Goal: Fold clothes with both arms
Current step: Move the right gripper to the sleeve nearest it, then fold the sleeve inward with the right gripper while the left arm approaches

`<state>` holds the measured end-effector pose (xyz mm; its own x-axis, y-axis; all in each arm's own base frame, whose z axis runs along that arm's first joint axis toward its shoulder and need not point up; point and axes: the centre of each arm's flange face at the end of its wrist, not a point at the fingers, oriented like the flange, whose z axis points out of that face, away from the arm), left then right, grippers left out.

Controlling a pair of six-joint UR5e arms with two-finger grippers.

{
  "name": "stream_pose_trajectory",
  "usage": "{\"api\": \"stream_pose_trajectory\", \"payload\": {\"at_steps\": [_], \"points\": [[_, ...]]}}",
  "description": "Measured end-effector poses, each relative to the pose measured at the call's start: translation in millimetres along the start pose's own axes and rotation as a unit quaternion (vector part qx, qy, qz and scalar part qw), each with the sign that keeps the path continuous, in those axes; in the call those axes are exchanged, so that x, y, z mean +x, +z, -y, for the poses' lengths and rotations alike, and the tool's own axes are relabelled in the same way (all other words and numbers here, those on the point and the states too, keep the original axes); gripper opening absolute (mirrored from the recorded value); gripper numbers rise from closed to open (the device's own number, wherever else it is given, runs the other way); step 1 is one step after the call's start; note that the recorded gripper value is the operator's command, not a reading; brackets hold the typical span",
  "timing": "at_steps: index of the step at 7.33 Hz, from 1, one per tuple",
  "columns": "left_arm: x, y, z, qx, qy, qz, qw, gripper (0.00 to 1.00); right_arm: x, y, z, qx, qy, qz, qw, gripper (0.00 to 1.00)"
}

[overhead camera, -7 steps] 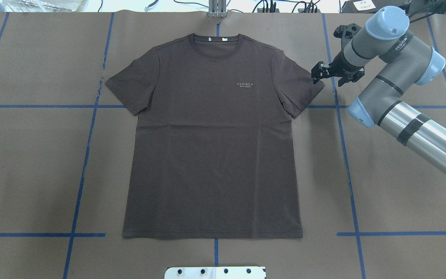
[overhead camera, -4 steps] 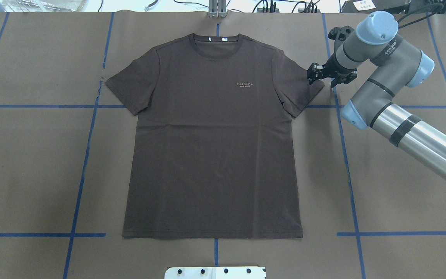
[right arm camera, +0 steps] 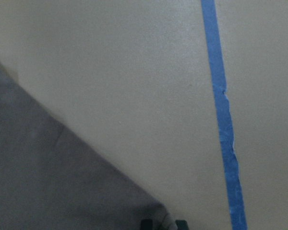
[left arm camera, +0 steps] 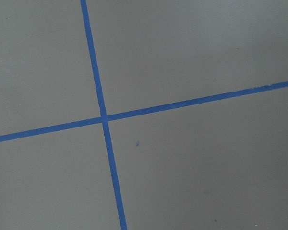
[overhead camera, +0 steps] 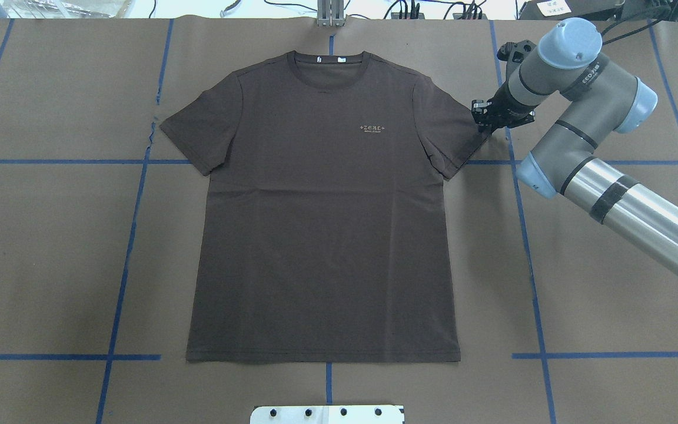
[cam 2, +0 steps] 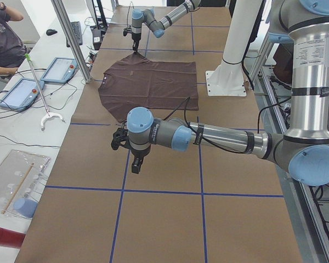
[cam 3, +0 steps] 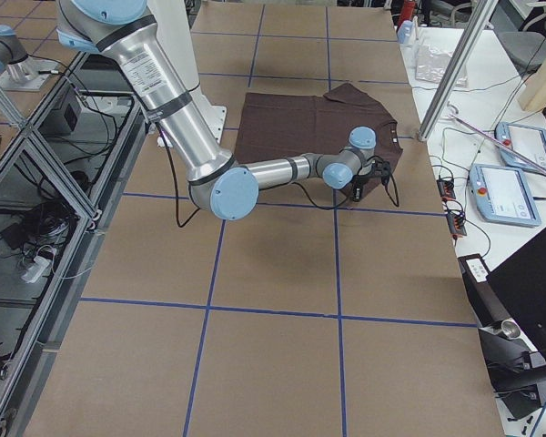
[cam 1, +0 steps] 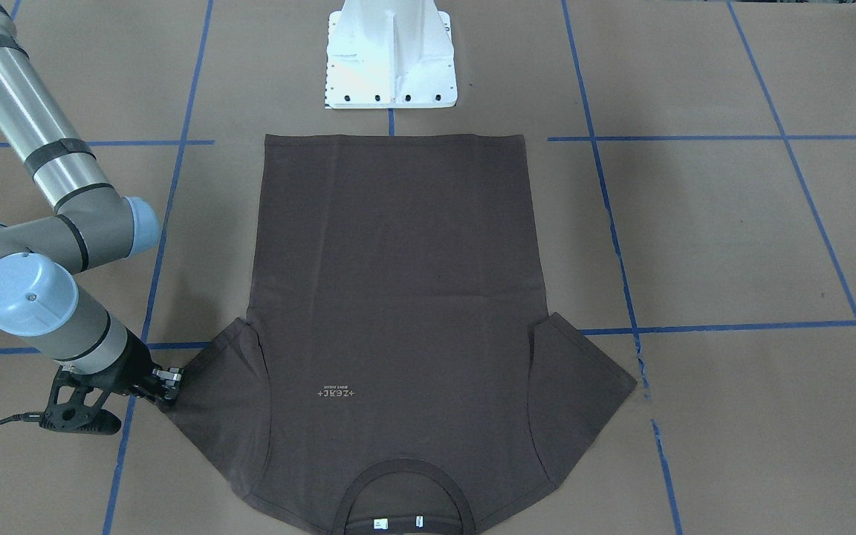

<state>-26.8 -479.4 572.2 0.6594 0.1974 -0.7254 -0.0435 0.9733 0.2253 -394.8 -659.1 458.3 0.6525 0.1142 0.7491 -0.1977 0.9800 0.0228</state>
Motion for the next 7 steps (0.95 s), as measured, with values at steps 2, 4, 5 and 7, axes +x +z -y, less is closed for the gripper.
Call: {"api": "stream_pose_trajectory", "payload": {"at_steps": [2, 4, 5, 7], "points": [[1, -1, 1, 0.001, 0.001, -0.001, 1.0, 1.0, -24, -16, 1, 0.01, -0.007, 0.018, 0.9998, 0.0], [3, -2, 1, 0.002, 0.002, -0.002, 1.0, 1.0, -83, -26, -12, 0.016, 0.009, 0.041, 0.999, 0.0], [4, -4, 1, 0.004, 0.004, -0.001, 1.0, 1.0, -111, -24, -21, 0.028, 0.018, 0.042, 0.9986, 0.0], [8, -7, 1, 0.007, 0.007, -0.001, 1.0, 1.0, -151, -22, -25, 0.045, 0.027, 0.043, 0.9977, 0.0]]}}
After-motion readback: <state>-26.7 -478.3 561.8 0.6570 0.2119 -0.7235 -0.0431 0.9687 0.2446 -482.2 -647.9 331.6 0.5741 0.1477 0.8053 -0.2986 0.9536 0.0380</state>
